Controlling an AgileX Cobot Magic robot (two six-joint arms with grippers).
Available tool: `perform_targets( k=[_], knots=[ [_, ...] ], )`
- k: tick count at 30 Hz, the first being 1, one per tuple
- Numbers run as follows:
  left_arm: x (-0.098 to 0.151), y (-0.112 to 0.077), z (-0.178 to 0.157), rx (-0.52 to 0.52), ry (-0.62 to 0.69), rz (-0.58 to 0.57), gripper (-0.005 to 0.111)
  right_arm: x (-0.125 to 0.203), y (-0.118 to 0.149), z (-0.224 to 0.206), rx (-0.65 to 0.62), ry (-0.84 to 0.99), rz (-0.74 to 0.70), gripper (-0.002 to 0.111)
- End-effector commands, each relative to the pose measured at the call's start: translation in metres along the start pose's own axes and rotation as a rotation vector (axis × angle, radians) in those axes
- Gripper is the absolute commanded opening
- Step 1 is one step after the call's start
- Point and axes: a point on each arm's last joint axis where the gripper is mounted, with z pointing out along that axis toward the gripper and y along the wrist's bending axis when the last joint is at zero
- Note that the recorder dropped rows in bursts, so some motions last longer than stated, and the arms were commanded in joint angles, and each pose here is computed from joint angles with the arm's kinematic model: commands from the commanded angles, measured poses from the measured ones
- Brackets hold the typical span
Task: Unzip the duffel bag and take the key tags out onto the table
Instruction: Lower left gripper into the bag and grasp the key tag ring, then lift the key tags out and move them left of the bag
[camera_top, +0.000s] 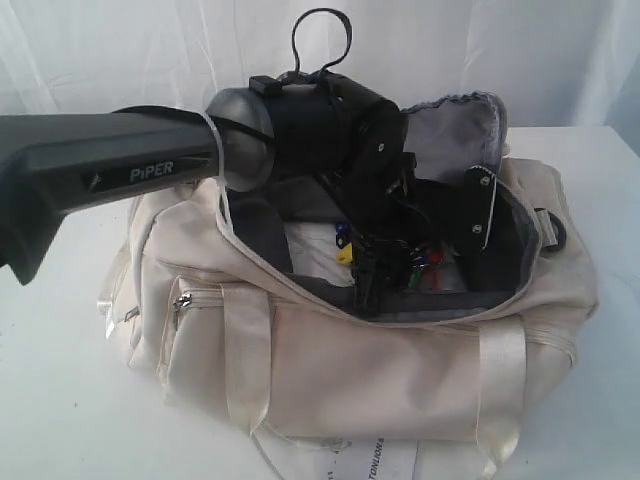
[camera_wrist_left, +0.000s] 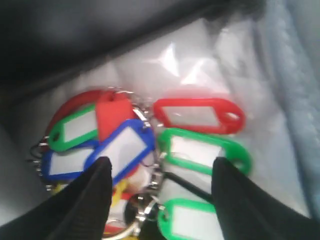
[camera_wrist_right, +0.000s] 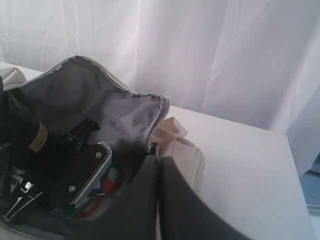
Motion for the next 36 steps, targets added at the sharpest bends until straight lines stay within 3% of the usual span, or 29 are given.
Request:
perform_targets(
  k=[1, 8, 12, 18, 24, 36],
  knots=[
    [0.0, -0.003, 0.018, -0.007, 0.01, -0.036, 0.063, 0.0, 0.0, 0.0, 0.0, -0.009, -0.007, 0.0],
    [0.024, -0.02, 0.04, 0.128, 0.259, -0.027, 0.056, 0.0, 0.0, 0.0, 0.0, -0.009, -0.007, 0.0],
    [0.026, -0.022, 0.039, 0.148, 0.292, -0.018, 0.04, 0.0, 0.0, 0.0, 0.0, -0.009, -0.007, 0.0],
    [0.028, -0.023, 0.037, 0.17, 0.311, -0.021, 0.002, 0.0, 0.0, 0.0, 0.0, -0.009, -0.007, 0.0],
    [0.022, -0.015, 0.006, 0.14, 0.324, -0.093, 0.0, 0.0, 0.0, 0.0, 0.0, -0.009, -0.007, 0.0],
    [0.008, 0.002, -0.079, 0.046, 0.175, -0.169, 0.0, 0.0, 0.0, 0.0, 0.0, -0.009, -0.007, 0.0]
  ],
)
